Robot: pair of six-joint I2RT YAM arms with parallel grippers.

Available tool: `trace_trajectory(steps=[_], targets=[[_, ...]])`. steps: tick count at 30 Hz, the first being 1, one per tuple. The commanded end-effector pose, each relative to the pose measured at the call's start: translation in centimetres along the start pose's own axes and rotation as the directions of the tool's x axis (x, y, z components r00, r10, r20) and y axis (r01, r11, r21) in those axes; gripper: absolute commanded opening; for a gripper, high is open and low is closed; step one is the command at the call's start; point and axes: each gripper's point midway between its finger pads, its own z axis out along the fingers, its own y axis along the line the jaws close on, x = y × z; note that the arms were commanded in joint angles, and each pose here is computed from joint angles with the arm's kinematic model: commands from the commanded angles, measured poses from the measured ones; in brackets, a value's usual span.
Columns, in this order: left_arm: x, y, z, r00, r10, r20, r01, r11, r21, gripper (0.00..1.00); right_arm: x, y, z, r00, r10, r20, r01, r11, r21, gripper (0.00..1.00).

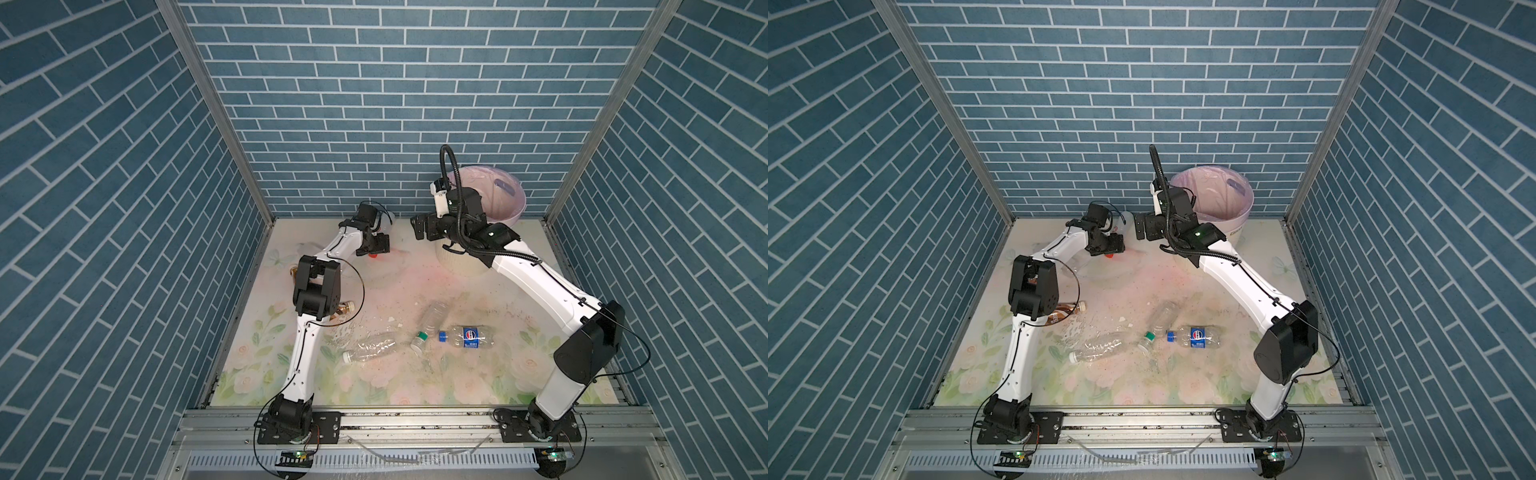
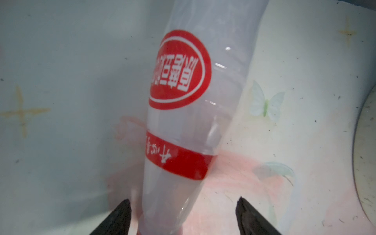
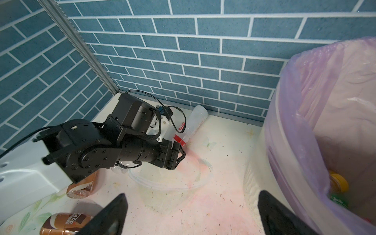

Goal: Throw the plastic bottles in the bin
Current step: Pick up the plastic bottle from the top-center of the table.

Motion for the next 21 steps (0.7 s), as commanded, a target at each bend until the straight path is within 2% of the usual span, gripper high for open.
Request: trace_trajectory(steps=[1, 5, 7, 11, 15, 21], targets=[[0.5, 0.6, 0.6, 0.999, -0.001, -0.032, 0.001, 1.0, -0.006, 0.74, 0.0, -0.1, -0.2, 1.0, 0.019, 0.014, -0.019, 1.0, -0.002, 0.99], [1.3, 0.8, 0.9, 0.998, 0.0, -0.056, -0.001, 1.0, -0.008, 0.63, 0.0, -0.4, -0.4, 0.999, 0.027, 0.019, -0.027, 1.0, 0.001, 0.99], [1.6, 0.9, 0.9, 0.998, 0.003, -0.061, -0.003, 1.0, -0.006, 0.54, 0.1, -0.5, -0.5, 0.999, 0.03, 0.022, -0.03, 1.0, -0.001, 0.99], [2.1, 0.9, 0.8, 0.998, 0.009, -0.063, -0.009, 1.0, -0.001, 0.46, 0.1, -0.6, -0.7, 0.999, 0.043, 0.025, -0.043, 0.999, -0.004, 0.99], [2.5, 0.6, 0.8, 0.997, 0.01, -0.077, -0.009, 1.0, 0.021, 0.33, 0.2, -0.6, -1.1, 0.998, 0.054, 0.03, -0.054, 0.998, -0.009, 0.99], [2.3, -1.0, -1.4, 1.0, 0.008, -0.025, -0.006, 0.994, 0.107, 0.27, 0.8, -0.9, -1.2, 0.997, 0.07, 0.02, -0.07, 0.998, -0.003, 0.99]])
